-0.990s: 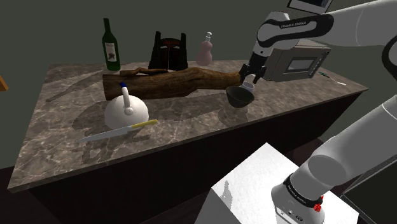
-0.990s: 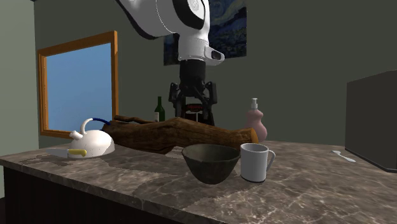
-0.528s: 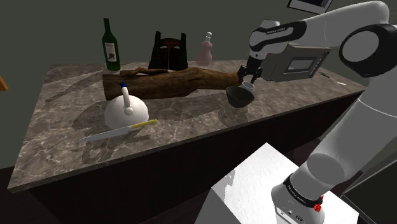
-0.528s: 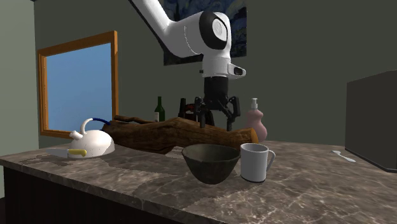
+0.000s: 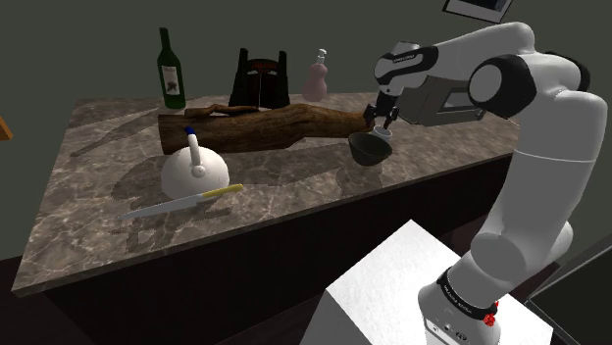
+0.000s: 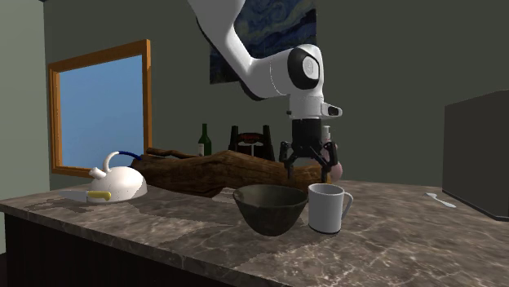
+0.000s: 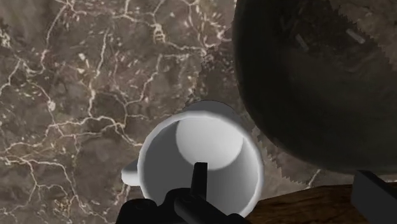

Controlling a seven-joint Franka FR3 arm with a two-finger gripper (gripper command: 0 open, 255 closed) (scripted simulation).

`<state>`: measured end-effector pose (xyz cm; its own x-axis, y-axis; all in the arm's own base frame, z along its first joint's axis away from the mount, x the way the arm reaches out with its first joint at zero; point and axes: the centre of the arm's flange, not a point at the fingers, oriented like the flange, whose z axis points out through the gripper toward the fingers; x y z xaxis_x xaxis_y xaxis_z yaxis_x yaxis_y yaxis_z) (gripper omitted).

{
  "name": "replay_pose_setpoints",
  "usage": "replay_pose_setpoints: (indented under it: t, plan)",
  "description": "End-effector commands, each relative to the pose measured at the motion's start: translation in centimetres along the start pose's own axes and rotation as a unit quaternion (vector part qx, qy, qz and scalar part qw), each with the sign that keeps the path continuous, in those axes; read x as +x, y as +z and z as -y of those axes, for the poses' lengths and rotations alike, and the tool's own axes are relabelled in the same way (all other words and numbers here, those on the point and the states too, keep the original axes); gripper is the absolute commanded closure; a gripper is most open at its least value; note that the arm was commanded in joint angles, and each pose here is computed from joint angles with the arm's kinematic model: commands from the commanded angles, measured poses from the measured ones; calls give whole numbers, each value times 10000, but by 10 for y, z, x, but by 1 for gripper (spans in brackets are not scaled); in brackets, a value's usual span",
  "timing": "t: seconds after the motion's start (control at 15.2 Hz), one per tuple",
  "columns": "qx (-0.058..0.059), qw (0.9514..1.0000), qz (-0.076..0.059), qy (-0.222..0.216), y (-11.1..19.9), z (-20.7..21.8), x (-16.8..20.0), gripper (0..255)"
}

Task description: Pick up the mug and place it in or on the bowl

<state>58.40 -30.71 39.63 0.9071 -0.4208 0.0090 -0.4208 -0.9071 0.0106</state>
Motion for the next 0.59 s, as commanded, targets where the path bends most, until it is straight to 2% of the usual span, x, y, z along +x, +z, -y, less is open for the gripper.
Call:
replay_pose_setpoints:
  t: [0.0,0.53]
  plan:
    - [-19,10000,-2,33,5,-8,10,0]
    - [-19,10000,-2,33,45,-8,10,0]
